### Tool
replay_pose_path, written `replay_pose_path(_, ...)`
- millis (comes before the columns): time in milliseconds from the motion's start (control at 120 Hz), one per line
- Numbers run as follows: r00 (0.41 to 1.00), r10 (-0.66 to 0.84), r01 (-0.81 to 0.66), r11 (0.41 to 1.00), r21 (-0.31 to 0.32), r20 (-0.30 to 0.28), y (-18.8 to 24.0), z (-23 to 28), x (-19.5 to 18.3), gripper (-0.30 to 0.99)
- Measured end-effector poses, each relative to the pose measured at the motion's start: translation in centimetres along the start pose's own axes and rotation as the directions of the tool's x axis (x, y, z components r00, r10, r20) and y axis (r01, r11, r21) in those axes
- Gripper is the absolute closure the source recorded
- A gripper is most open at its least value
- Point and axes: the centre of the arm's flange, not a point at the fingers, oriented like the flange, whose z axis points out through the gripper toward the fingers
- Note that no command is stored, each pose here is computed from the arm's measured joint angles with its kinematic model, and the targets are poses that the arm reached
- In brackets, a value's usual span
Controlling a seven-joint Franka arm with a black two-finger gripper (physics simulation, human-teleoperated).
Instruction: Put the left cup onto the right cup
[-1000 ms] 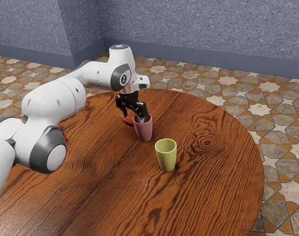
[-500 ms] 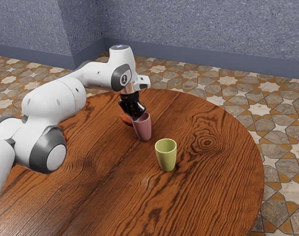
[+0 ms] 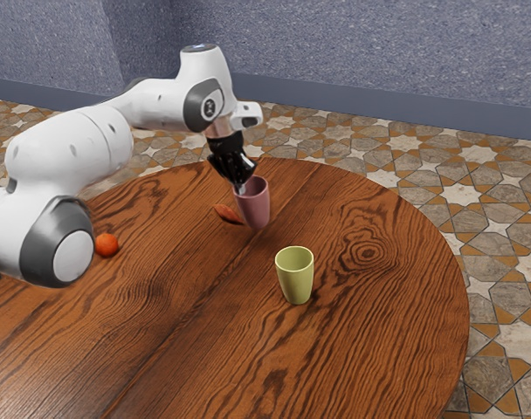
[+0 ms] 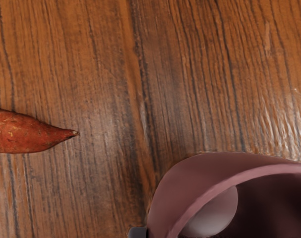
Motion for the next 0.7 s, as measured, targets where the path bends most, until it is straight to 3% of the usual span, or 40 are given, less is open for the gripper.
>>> replay_pose_path(192,1.0,0.02,-0.019,0.998,-0.06,0.007,3.9,-6.9,-4.4,0.79)
replay_pose_path(383,0.997,0.068,-0.066,0.995,-0.073,0.028,9.8,-11.1,-7.4,0.79)
replay_pose_path(542,0.994,0.099,-0.095,0.992,-0.077,0.055,14.2,-10.4,-7.7,0.79)
replay_pose_path(700,0.992,0.083,-0.075,0.994,-0.078,0.094,15.1,-7.8,-7.4,0.79)
